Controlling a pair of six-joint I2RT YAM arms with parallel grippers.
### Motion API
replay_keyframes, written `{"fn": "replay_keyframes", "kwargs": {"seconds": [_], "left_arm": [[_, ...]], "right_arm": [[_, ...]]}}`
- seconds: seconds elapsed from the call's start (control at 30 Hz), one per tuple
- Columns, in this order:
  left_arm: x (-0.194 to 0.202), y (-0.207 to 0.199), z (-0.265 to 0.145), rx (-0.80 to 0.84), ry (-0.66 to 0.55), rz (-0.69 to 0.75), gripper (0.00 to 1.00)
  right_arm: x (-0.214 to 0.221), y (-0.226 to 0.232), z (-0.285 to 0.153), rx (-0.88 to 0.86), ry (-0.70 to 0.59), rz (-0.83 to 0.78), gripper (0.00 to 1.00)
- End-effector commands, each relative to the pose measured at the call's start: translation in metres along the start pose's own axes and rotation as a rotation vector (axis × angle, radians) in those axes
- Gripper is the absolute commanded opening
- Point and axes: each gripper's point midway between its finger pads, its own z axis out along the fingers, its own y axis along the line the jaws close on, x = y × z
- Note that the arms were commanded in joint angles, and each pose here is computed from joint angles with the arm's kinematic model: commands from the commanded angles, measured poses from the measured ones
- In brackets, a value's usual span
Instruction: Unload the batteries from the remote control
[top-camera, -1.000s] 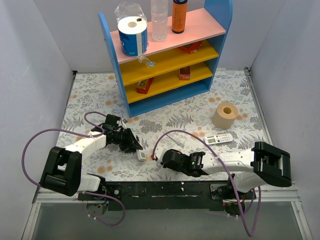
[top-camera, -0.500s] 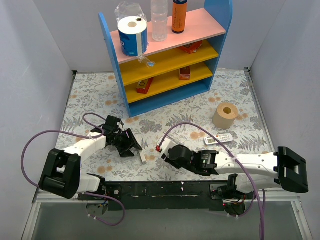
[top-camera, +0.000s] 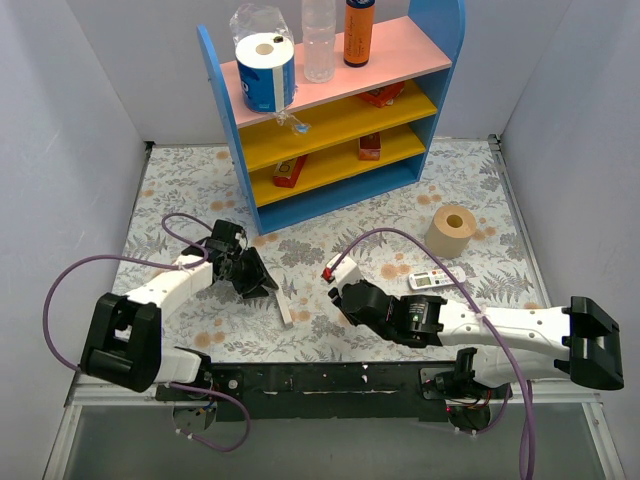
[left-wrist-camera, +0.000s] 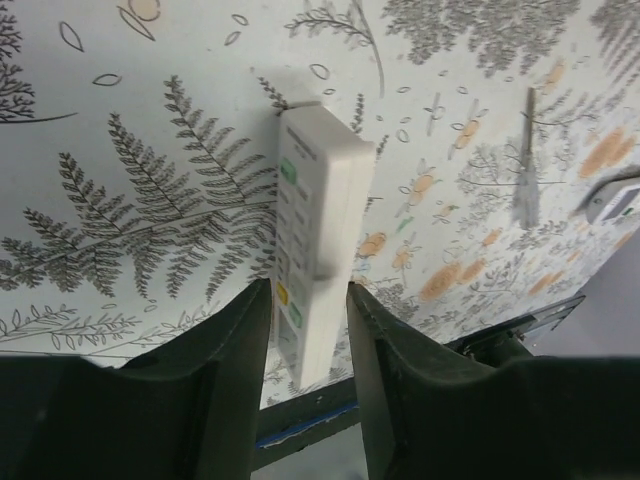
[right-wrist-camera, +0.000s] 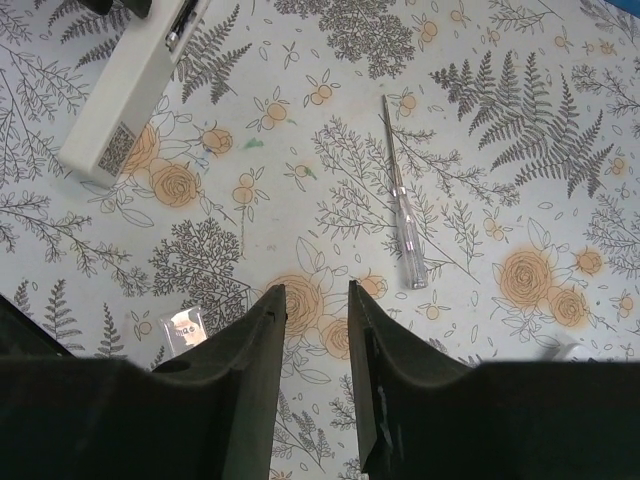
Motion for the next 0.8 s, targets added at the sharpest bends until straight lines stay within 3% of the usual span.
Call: {"fn": "replay_keyframes", "kwargs": {"seconds": [0.0, 0.17, 0.3, 0.77], "left_arm": [[-0.008, 0.002, 0.004, -0.03, -0.018, 0.025, 0.33], [-0.004, 0.01, 0.008, -0.052, -0.014, 0.002, 0.25], [0.0, 0.027, 0.012, -0.127, -0.006, -0.035, 0.13], [0.0, 0.062, 0.006, -0.301, -0.072, -0.132, 0.01]], "right_arm": [[-0.016, -0.003, -0.003, 0.025, -0.03, 0.062, 0.38], [-0.011, -0.006, -0.003, 0.027, -0.031, 0.055, 0.37], [-0.011, -0.009, -0.004, 0.033, -0.037, 0.072, 0.37], [-0.009, -0.029, -0.012, 0.072, -0.012, 0.145, 0.37]]}}
